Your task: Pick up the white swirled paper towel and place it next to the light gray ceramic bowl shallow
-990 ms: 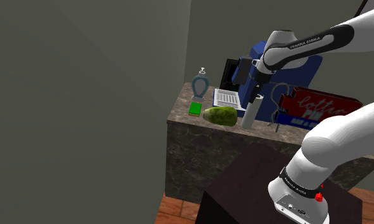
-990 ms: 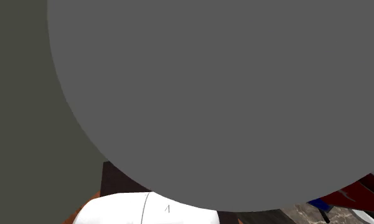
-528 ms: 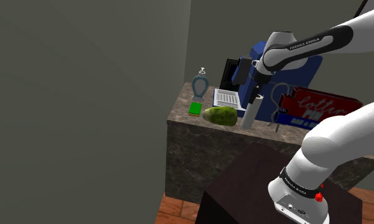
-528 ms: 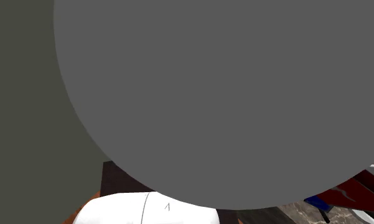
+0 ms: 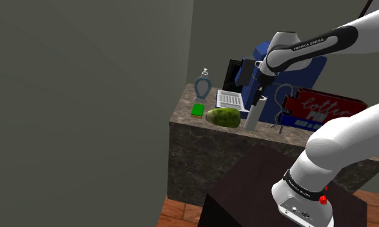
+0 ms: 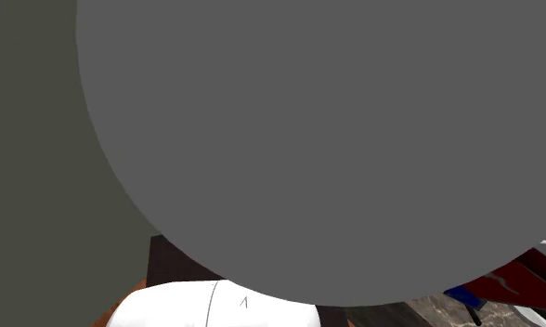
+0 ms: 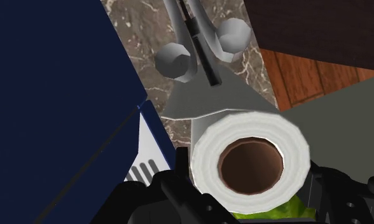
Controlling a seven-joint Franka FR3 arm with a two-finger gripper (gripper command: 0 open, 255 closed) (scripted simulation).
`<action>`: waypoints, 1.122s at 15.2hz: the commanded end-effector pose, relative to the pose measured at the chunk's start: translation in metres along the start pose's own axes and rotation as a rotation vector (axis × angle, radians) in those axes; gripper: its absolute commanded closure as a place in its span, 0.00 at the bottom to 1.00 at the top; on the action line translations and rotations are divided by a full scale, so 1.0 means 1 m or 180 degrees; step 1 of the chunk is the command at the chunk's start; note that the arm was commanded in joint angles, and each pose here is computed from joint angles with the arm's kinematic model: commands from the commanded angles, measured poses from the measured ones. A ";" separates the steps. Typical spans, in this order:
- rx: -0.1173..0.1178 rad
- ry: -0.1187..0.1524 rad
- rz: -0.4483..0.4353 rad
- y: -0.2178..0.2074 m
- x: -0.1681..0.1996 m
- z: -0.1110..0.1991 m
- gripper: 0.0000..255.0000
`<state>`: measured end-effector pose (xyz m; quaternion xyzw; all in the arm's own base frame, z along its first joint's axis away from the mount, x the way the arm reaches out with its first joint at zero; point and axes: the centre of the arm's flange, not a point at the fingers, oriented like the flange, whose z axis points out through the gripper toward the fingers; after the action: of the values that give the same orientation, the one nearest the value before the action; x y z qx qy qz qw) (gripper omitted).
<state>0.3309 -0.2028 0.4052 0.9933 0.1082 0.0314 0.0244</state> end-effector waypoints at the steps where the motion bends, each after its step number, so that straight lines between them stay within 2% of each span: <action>1: -0.0001 -0.0003 0.0000 0.000 0.000 0.000 1.00; 17: -0.0001 -0.0003 0.0000 0.005 0.004 -0.078 1.00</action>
<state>0.3305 -0.2038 0.4776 0.9933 0.1081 0.0311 0.0248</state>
